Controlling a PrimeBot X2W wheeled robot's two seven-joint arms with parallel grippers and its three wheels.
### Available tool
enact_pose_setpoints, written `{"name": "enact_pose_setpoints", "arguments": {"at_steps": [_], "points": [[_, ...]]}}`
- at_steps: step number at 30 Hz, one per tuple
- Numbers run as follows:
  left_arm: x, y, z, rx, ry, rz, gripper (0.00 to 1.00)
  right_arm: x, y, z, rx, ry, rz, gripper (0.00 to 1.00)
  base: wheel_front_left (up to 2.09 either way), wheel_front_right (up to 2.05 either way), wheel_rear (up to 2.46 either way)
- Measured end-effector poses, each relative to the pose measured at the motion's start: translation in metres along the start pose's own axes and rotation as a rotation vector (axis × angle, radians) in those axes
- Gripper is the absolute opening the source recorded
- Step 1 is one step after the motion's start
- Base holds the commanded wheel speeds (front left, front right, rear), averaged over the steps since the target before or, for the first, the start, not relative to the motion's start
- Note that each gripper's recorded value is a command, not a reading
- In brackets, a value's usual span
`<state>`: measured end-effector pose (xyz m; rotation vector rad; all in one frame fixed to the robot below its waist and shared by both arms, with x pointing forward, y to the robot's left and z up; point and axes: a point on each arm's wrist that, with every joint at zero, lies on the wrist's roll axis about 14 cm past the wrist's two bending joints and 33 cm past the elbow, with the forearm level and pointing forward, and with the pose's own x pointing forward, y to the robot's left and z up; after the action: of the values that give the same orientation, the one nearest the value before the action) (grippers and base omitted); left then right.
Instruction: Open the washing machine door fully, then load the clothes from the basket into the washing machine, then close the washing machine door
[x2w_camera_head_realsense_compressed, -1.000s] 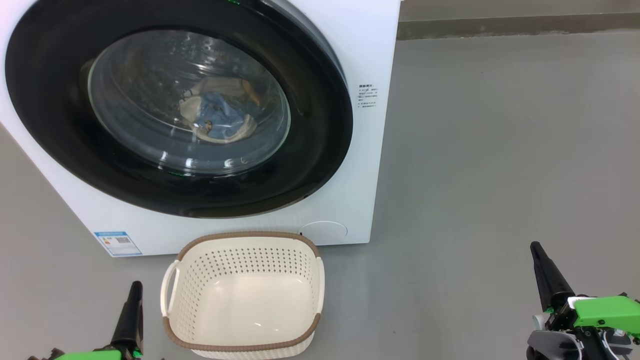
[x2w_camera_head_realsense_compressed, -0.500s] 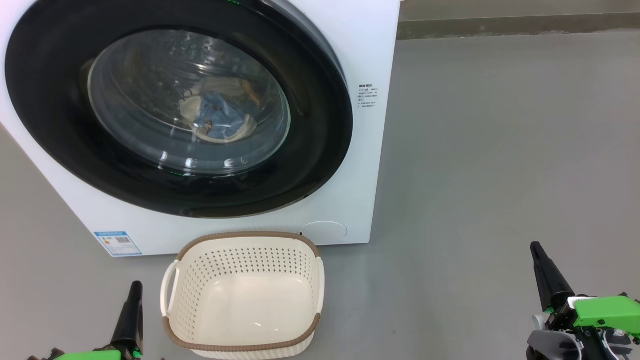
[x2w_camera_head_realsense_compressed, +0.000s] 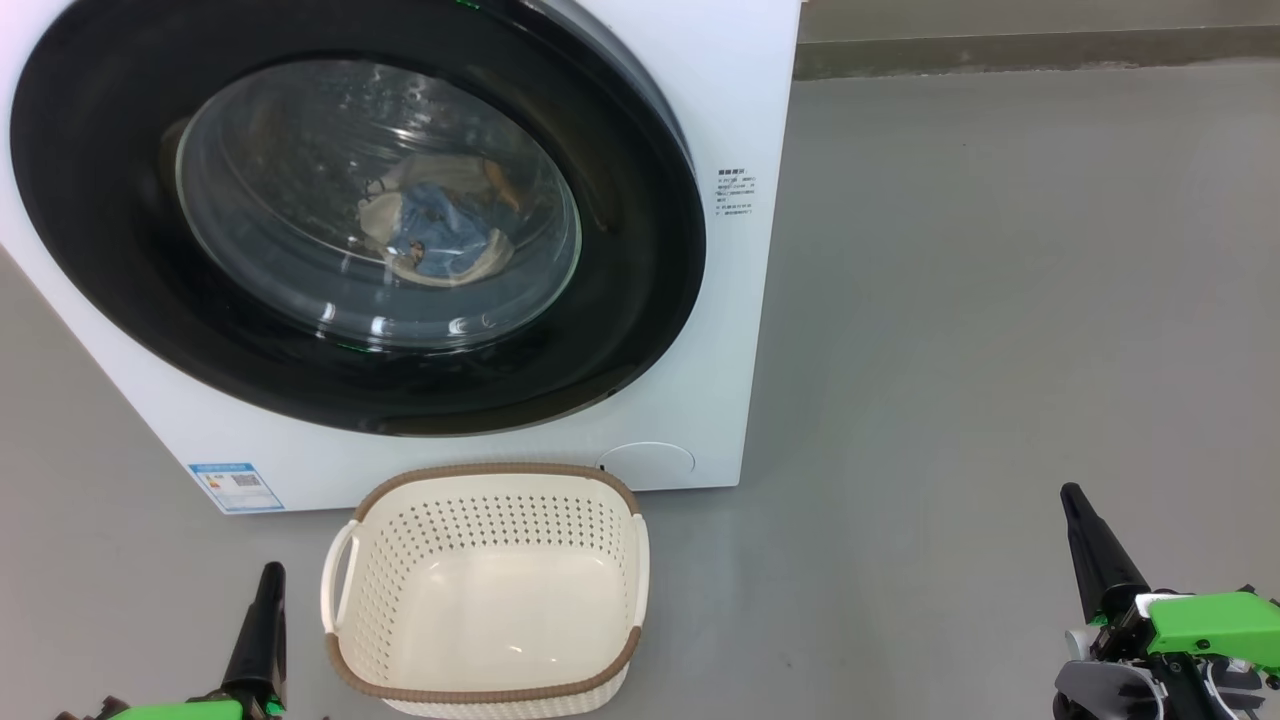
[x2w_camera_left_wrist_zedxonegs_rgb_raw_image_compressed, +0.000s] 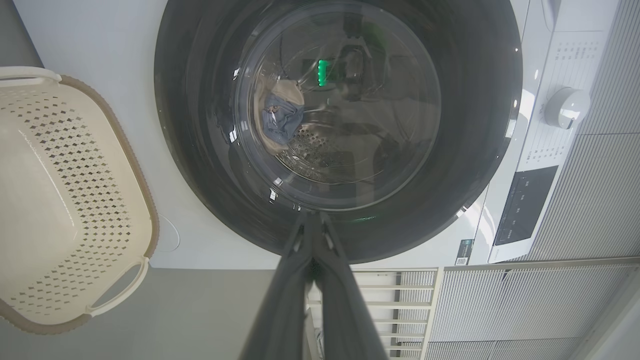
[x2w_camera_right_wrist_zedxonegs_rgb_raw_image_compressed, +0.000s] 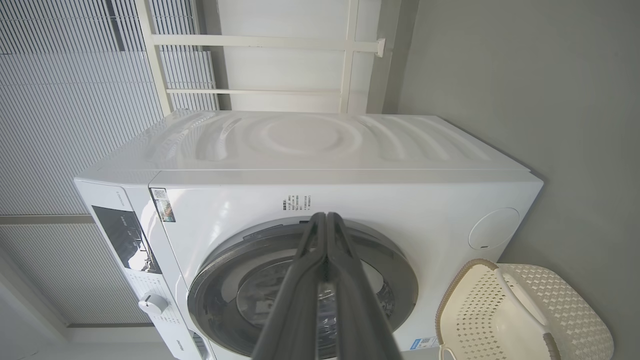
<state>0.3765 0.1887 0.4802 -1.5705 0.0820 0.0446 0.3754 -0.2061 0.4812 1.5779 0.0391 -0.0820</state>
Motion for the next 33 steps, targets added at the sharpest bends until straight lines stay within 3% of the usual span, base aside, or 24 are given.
{"name": "enact_pose_setpoints", "arguments": {"at_steps": [33], "points": [[0.0000,0.0000,0.0000,0.000,0.000,0.000,0.00,0.0000,0.0000,0.0000,0.000,0.000,0.000,0.00,0.00,0.00,0.00]]}}
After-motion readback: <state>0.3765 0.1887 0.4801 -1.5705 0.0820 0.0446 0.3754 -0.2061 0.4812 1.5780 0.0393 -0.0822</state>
